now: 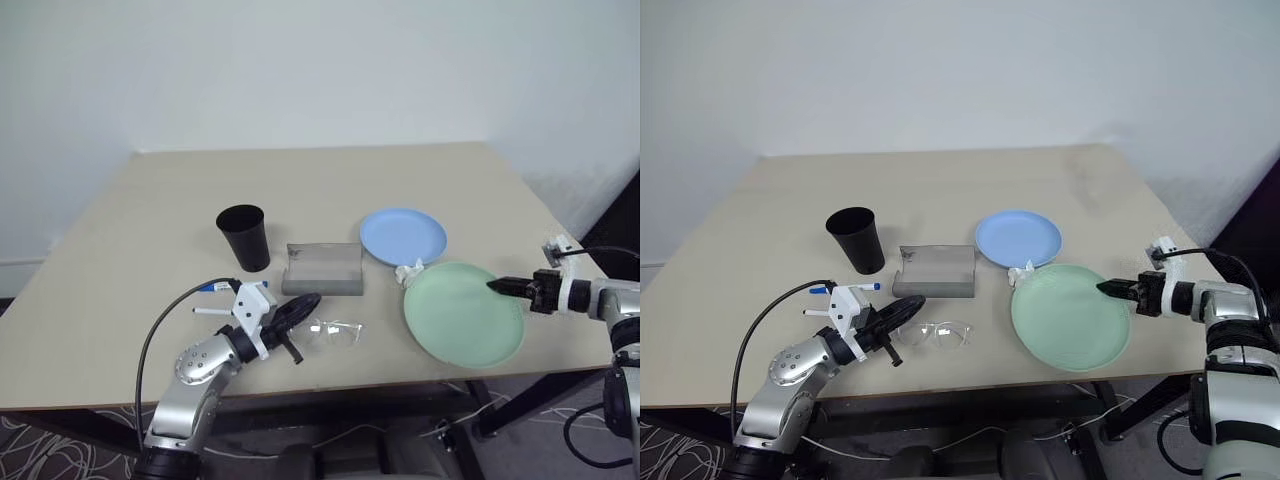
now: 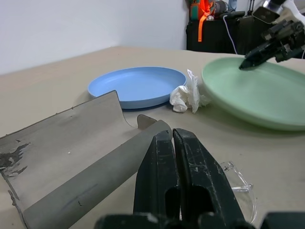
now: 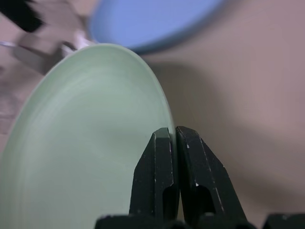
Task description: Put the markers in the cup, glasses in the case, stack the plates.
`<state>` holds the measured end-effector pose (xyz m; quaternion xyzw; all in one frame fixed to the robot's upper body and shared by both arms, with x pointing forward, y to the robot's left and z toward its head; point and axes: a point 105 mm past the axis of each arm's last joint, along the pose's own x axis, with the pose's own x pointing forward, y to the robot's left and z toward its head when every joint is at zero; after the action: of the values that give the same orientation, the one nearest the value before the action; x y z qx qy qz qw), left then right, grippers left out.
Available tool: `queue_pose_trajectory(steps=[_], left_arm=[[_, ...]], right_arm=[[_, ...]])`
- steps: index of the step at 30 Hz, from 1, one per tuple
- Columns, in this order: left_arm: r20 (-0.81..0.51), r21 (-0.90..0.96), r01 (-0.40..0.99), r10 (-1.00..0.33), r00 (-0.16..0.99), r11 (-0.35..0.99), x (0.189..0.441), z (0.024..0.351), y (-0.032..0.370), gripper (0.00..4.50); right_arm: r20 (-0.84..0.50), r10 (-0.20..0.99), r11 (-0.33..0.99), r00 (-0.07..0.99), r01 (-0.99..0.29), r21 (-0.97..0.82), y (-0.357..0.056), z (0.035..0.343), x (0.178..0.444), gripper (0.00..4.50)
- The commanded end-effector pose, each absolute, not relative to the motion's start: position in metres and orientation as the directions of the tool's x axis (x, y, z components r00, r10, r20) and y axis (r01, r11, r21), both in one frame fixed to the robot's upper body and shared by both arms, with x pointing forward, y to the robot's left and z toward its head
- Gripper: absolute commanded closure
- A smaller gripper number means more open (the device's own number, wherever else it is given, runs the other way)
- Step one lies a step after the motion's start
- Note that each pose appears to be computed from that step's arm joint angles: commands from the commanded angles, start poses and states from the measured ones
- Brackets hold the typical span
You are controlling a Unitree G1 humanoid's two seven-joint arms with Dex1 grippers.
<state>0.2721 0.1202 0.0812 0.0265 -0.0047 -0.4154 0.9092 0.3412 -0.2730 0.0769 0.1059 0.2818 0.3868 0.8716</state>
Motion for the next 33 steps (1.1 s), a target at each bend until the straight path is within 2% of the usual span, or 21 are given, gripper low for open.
queue_pose_trajectory(steps=[1,6,11,18,23,29,30,33], left_arm=[[0.026,0.090,0.757,-0.761,0.648,0.648,0.275,0.094,0.118,4.50],[0.025,0.090,0.757,-0.762,0.648,0.647,0.275,0.094,0.118,4.50],[0.026,0.092,0.760,-0.764,0.644,0.644,0.276,0.095,0.117,4.50],[0.024,0.095,0.760,-0.765,0.643,0.642,0.277,0.093,0.116,4.50],[0.023,0.098,0.757,-0.762,0.647,0.646,0.277,0.092,0.116,4.50],[0.025,0.100,0.747,-0.752,0.658,0.657,0.276,0.092,0.118,4.50],[0.025,0.099,0.746,-0.751,0.660,0.659,0.275,0.092,0.117,4.50],[0.026,0.099,0.744,-0.749,0.662,0.660,0.274,0.092,0.117,4.50]], right_arm=[[-0.303,0.773,0.634,0.558,-0.693,0.342,-0.261,0.115,0.356,4.47],[-0.258,0.726,0.688,0.638,-0.681,0.251,-0.243,0.140,0.384,4.47],[-0.213,0.612,0.787,0.762,-0.557,0.265,-0.230,0.164,0.420,4.47],[-0.209,0.446,0.878,0.870,-0.380,0.290,-0.215,0.181,0.453,4.47],[-0.237,0.308,0.932,0.921,-0.242,0.270,-0.211,0.177,0.466,4.47],[-0.217,0.297,0.933,0.930,-0.233,0.275,-0.203,0.176,0.470,4.47],[-0.211,0.303,0.930,0.929,-0.239,0.280,-0.203,0.176,0.470,3.96],[-0.199,0.318,0.925,0.927,-0.258,0.278,-0.200,0.177,0.470,3.10]])
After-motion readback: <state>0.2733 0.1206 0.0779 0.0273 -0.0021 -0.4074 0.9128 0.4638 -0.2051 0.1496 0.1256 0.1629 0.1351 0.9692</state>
